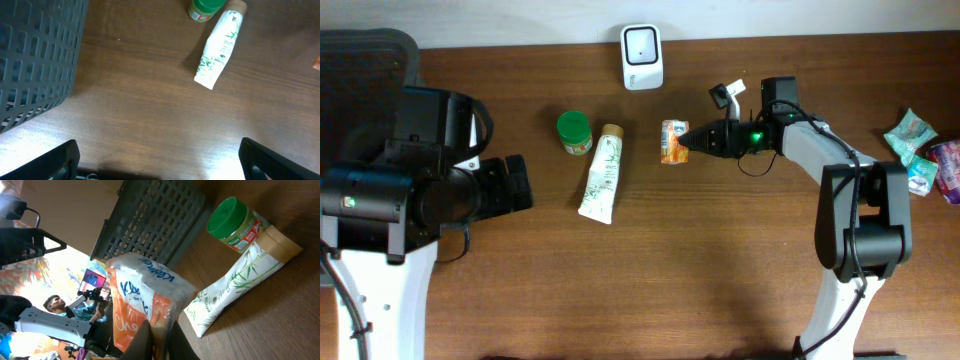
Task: Scan the item barcode
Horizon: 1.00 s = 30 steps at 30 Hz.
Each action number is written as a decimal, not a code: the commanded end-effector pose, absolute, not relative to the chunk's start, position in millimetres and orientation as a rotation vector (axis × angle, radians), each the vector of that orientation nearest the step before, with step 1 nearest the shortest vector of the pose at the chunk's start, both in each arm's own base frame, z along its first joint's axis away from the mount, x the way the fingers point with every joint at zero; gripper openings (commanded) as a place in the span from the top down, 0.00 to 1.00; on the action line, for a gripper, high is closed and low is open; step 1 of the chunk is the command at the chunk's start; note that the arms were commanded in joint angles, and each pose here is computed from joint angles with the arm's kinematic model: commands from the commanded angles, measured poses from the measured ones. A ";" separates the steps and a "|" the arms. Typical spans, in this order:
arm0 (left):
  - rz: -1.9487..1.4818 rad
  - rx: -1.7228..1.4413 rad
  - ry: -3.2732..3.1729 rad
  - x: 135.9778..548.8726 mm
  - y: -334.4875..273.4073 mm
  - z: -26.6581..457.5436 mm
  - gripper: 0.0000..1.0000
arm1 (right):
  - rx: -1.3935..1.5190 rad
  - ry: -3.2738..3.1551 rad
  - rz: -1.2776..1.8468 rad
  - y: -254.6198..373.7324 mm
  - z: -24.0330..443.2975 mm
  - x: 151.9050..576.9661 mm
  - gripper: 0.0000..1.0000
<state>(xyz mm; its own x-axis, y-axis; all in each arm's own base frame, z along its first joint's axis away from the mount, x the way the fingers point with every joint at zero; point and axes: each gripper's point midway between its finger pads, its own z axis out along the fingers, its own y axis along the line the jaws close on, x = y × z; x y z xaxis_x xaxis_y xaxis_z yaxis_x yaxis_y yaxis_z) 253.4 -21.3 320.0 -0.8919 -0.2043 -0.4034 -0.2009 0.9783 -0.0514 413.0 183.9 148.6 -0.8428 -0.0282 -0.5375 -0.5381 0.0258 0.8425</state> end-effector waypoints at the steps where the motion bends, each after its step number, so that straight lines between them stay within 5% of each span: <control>1: -0.015 -0.304 2.689 251.7 -20.3 323.9 0.01 | -0.587 1.920 1.903 186.6 146.0 410.1 0.95; 30: -0.015 -0.304 2.689 251.7 -20.3 323.9 0.01 | -0.664 1.944 1.897 217.7 145.6 407.3 0.96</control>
